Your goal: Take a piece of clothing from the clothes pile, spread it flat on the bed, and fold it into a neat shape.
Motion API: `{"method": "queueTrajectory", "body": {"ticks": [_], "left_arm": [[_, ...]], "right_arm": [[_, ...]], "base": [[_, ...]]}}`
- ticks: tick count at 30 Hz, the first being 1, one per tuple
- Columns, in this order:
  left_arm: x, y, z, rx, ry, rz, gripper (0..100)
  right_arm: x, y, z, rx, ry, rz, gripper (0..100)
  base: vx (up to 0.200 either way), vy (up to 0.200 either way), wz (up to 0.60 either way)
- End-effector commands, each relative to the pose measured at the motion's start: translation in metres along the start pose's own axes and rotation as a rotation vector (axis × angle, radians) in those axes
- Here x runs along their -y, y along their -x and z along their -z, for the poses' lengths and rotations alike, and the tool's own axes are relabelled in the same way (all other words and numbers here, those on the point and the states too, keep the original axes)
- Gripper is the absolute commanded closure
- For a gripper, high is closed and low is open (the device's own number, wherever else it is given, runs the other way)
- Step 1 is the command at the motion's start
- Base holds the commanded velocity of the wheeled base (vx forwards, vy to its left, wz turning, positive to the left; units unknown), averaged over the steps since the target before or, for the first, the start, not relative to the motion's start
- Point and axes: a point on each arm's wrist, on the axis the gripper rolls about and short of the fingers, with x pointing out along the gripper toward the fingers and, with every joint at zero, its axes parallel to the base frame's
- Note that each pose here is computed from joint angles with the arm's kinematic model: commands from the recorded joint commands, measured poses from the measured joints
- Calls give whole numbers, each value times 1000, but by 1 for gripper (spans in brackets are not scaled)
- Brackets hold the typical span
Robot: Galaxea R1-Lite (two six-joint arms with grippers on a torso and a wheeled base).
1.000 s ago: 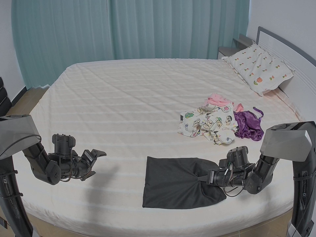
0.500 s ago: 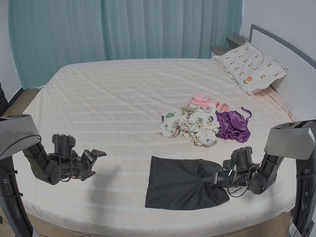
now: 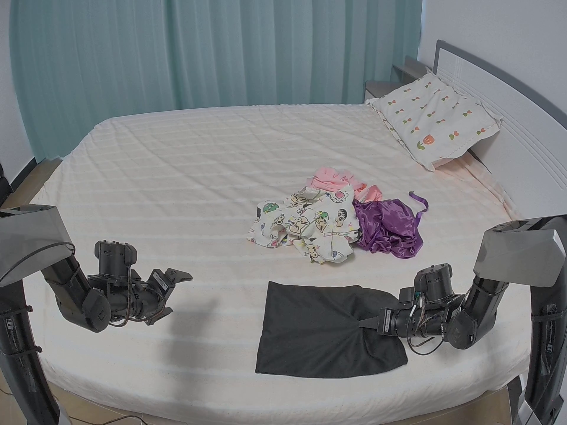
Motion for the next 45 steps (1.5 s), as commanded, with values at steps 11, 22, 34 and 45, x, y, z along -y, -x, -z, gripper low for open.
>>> {"method": "queueTrajectory", "body": {"ticks": [11, 22, 34, 45], "left_arm": [[0, 0, 0, 1, 1, -1, 0], [0, 0, 0, 0, 0, 0, 0], [0, 0, 0, 1, 1, 1, 0], [0, 0, 0, 1, 2, 1, 0]], "right_arm": [[24, 13, -25, 100, -22, 43, 0], [39, 2, -32, 113, -119, 58, 0], [41, 1, -41, 127, -164, 79, 100], [45, 5, -47, 184, -165, 65, 100]], "base": [[0, 0, 0], [0, 0, 0], [0, 0, 0], [0, 0, 0]]}}
